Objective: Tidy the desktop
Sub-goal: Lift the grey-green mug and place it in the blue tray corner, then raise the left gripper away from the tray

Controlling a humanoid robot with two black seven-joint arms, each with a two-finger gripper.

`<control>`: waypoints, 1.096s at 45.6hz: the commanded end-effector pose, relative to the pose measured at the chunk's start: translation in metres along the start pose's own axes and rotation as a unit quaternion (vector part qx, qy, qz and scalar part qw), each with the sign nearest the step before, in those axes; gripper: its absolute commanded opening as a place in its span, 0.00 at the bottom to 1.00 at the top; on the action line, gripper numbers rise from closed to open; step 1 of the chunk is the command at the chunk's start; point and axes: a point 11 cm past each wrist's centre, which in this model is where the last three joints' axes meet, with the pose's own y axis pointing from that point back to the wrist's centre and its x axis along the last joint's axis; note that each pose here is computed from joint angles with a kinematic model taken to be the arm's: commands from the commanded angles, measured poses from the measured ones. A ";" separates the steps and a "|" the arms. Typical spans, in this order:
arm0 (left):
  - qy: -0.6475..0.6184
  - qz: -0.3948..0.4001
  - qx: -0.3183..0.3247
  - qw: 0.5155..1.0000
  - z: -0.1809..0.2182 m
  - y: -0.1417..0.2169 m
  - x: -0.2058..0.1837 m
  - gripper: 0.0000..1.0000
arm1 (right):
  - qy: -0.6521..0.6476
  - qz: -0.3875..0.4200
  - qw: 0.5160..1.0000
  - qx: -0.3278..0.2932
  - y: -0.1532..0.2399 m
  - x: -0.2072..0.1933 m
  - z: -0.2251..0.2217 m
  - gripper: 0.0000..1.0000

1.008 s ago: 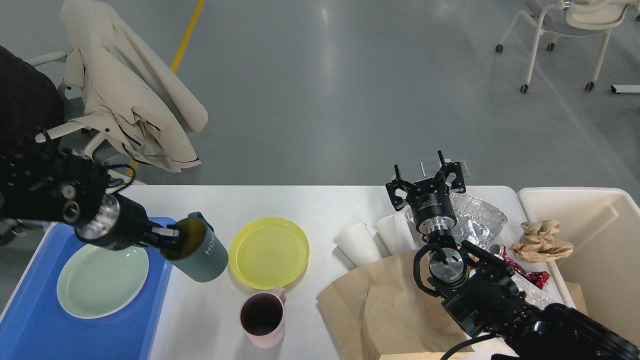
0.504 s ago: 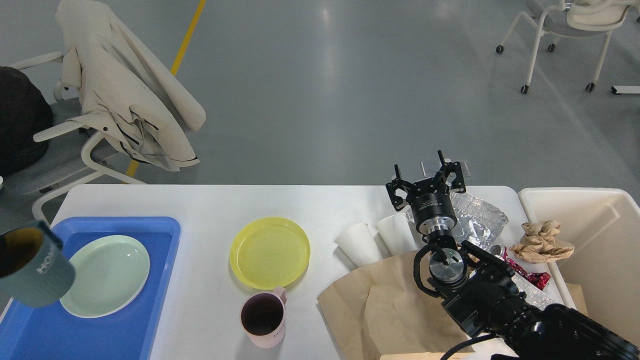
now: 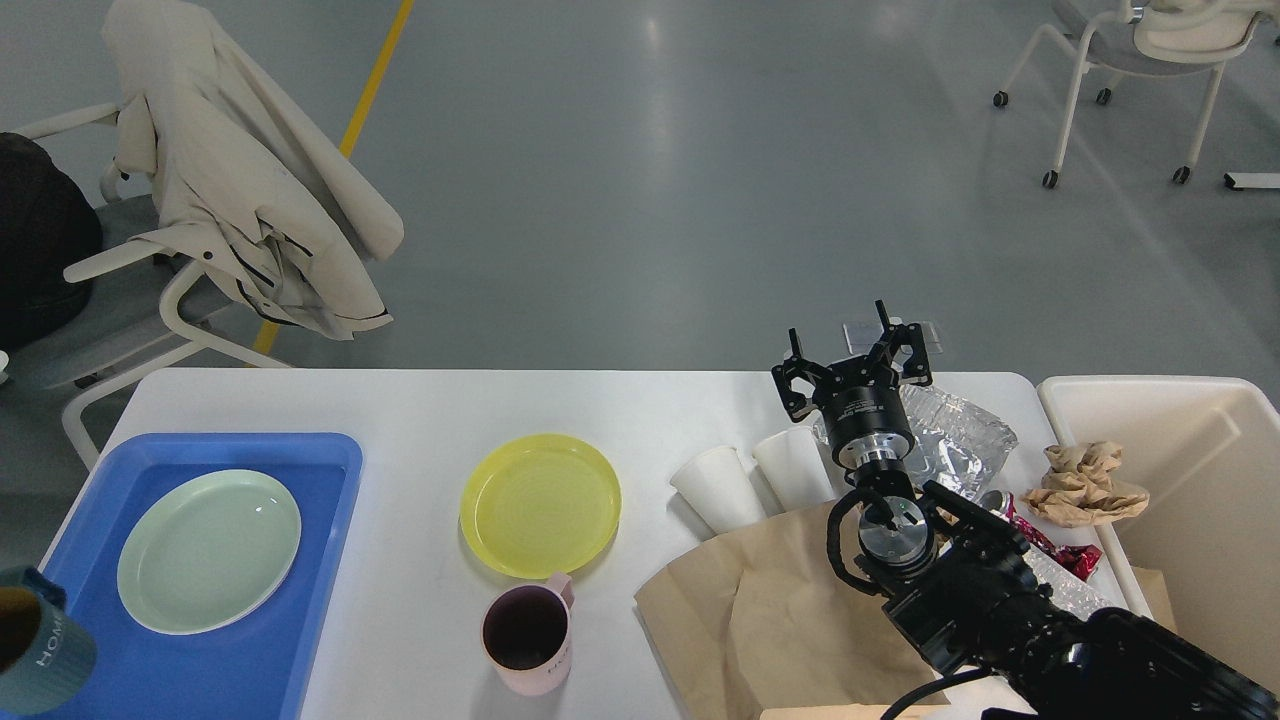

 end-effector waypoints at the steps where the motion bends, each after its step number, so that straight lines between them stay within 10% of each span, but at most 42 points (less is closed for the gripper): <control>1: -0.002 -0.008 -0.011 1.000 0.011 -0.028 -0.009 0.00 | 0.000 0.000 1.000 0.000 0.000 0.000 0.000 1.00; 23: -0.001 -0.036 -0.023 0.999 0.004 -0.038 -0.035 0.02 | 0.000 -0.001 1.000 0.000 0.000 0.000 0.000 1.00; 40: 0.026 -0.028 -0.075 0.996 -0.001 -0.024 -0.035 0.73 | 0.000 -0.001 1.000 0.000 0.000 0.000 0.000 1.00; 50: 0.066 -0.012 -0.121 0.990 -0.002 0.020 0.013 0.84 | 0.000 -0.001 1.000 0.000 0.000 0.000 0.000 1.00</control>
